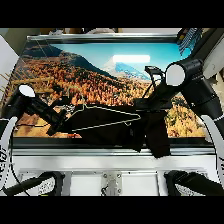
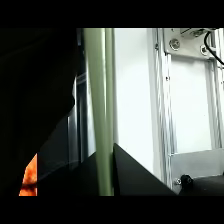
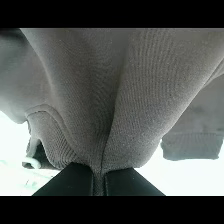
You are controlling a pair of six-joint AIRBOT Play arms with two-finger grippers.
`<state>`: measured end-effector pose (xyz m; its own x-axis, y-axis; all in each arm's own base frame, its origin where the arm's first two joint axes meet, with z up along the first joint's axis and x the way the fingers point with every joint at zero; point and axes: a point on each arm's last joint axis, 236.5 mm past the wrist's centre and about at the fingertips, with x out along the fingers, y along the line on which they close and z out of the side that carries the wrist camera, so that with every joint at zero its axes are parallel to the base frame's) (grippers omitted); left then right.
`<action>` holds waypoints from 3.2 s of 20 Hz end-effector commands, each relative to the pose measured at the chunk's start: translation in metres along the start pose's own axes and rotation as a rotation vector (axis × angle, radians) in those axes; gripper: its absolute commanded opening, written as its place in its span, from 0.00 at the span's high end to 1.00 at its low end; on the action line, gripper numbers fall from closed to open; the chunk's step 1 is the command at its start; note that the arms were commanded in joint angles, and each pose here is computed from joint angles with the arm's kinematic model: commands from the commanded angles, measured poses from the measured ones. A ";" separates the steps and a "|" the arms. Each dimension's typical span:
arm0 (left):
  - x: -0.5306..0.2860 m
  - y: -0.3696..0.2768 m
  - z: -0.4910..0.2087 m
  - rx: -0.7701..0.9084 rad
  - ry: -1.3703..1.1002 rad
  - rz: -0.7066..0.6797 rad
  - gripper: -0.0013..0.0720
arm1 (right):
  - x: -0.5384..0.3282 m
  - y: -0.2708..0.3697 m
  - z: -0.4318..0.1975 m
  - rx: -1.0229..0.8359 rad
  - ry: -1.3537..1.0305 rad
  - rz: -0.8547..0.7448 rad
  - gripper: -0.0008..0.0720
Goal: Fold the clothes and pants, and hang the long-sleeved shirts on hangers.
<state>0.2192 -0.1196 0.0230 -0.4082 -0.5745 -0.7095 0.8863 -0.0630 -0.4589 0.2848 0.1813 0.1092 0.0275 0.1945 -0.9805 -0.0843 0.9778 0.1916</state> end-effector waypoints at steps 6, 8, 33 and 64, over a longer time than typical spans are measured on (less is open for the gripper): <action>0.007 0.028 0.007 -0.051 0.006 0.115 0.96 | -0.008 -0.001 -0.005 0.000 -0.001 0.003 0.95; 0.005 0.039 0.008 -0.051 0.001 0.163 0.96 | -0.013 -0.002 -0.009 -0.003 -0.004 0.004 0.95; 0.034 0.060 0.075 0.002 -0.091 0.253 0.96 | -0.028 0.011 -0.007 -0.016 -0.059 0.045 0.95; 0.041 0.058 0.050 0.091 -0.052 0.160 0.96 | -0.033 0.121 0.044 -0.153 -0.232 0.293 0.95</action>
<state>0.2651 -0.1931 -0.0073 -0.2558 -0.6320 -0.7315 0.9542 -0.0434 -0.2961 0.3126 0.2748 0.1659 0.1940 0.4402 -0.8767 -0.2433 0.8873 0.3918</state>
